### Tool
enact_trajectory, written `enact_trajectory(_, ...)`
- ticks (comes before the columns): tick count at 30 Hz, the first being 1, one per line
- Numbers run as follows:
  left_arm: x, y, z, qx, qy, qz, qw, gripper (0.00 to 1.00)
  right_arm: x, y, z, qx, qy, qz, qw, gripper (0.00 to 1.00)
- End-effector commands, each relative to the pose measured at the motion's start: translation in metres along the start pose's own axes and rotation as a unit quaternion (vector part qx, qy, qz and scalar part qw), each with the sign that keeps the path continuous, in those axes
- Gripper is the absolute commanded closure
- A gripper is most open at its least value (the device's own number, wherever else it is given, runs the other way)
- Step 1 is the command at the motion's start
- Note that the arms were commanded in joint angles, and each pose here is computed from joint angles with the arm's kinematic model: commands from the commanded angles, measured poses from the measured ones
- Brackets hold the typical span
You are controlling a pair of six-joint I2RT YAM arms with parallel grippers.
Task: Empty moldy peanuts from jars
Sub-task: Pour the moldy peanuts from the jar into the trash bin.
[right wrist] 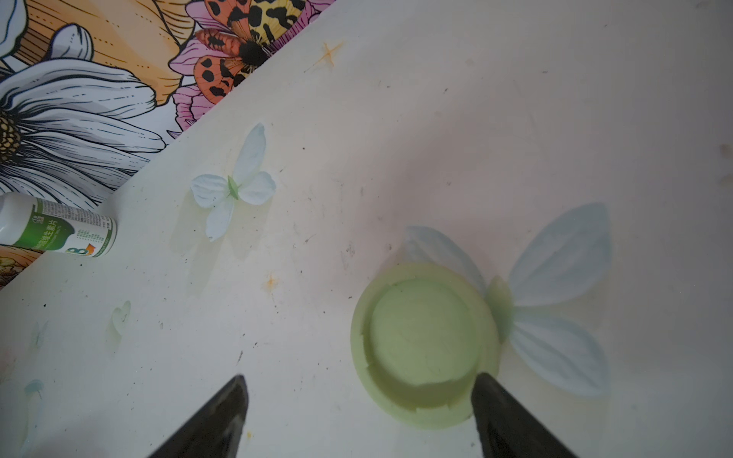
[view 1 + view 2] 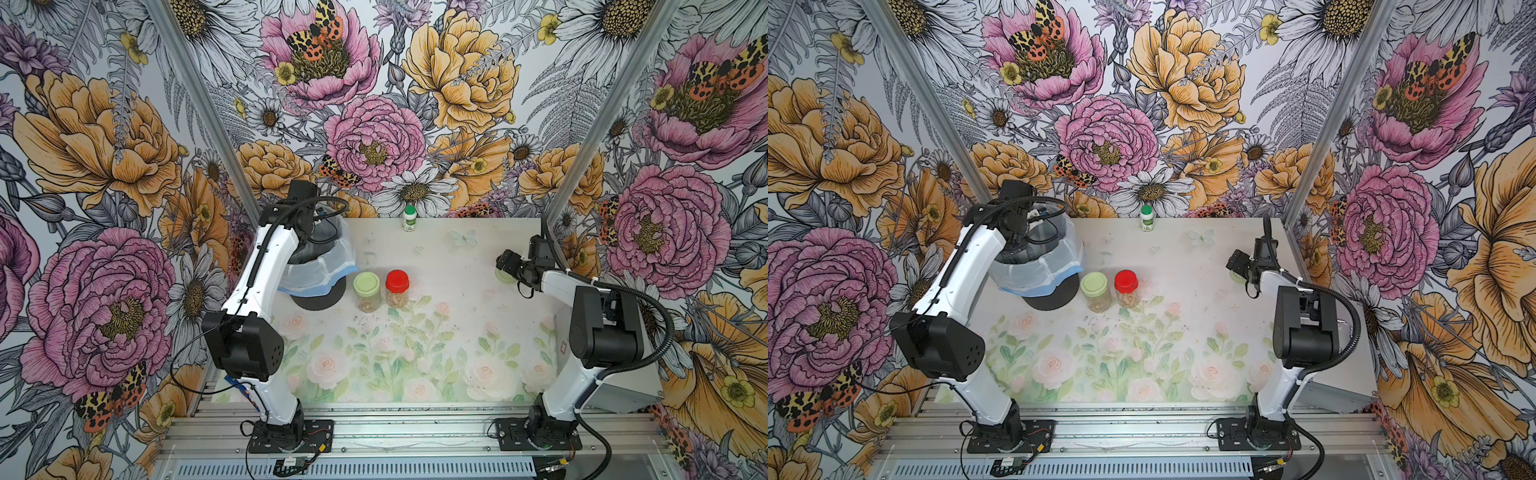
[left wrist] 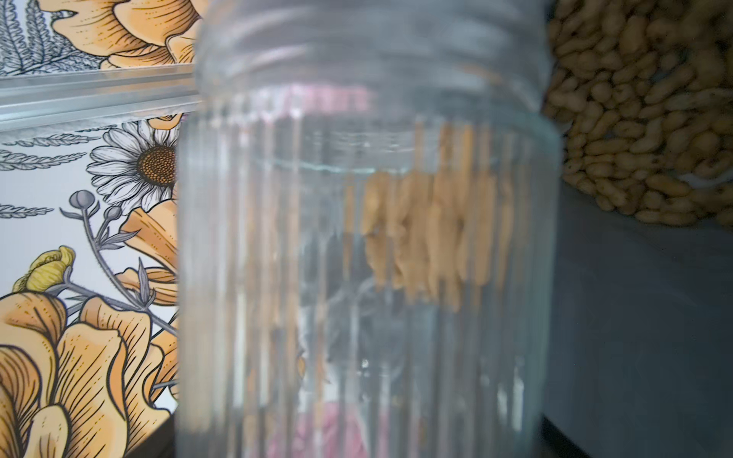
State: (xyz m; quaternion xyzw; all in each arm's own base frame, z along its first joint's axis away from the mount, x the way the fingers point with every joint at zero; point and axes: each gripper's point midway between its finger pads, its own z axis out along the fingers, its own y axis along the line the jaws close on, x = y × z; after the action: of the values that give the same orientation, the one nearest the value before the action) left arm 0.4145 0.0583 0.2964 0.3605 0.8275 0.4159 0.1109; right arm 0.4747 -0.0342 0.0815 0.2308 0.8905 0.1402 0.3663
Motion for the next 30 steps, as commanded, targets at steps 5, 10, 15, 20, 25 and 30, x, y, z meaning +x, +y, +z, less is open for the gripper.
enact_trajectory(5,0.009,0.023,-0.017,-0.034,-0.014,-0.043,0.998,0.80,-0.009,0.012,-0.005,-0.015,-0.018,-0.010,1.000,0.11)
enact_trajectory(10,0.008,0.026,-0.021,-0.040,-0.016,-0.046,0.998,0.80,-0.009,0.012,-0.005,-0.016,-0.020,-0.012,1.000,0.11)
enact_trajectory(15,-0.019,0.005,-0.016,-0.023,-0.027,-0.004,0.999,0.81,-0.006,0.016,0.002,-0.023,-0.010,-0.011,1.000,0.12)
enact_trajectory(20,-0.008,0.009,-0.012,-0.013,-0.025,-0.025,0.999,0.81,-0.010,0.016,-0.002,-0.020,-0.022,-0.015,0.999,0.12)
enact_trajectory(25,-0.039,-0.002,-0.010,0.003,-0.042,-0.008,0.999,0.79,-0.003,0.023,0.002,-0.031,-0.014,-0.015,0.999,0.12)
enact_trajectory(30,-0.034,0.004,-0.008,0.011,-0.044,-0.053,0.998,0.81,-0.001,0.031,0.003,-0.035,-0.005,-0.031,0.999,0.12)
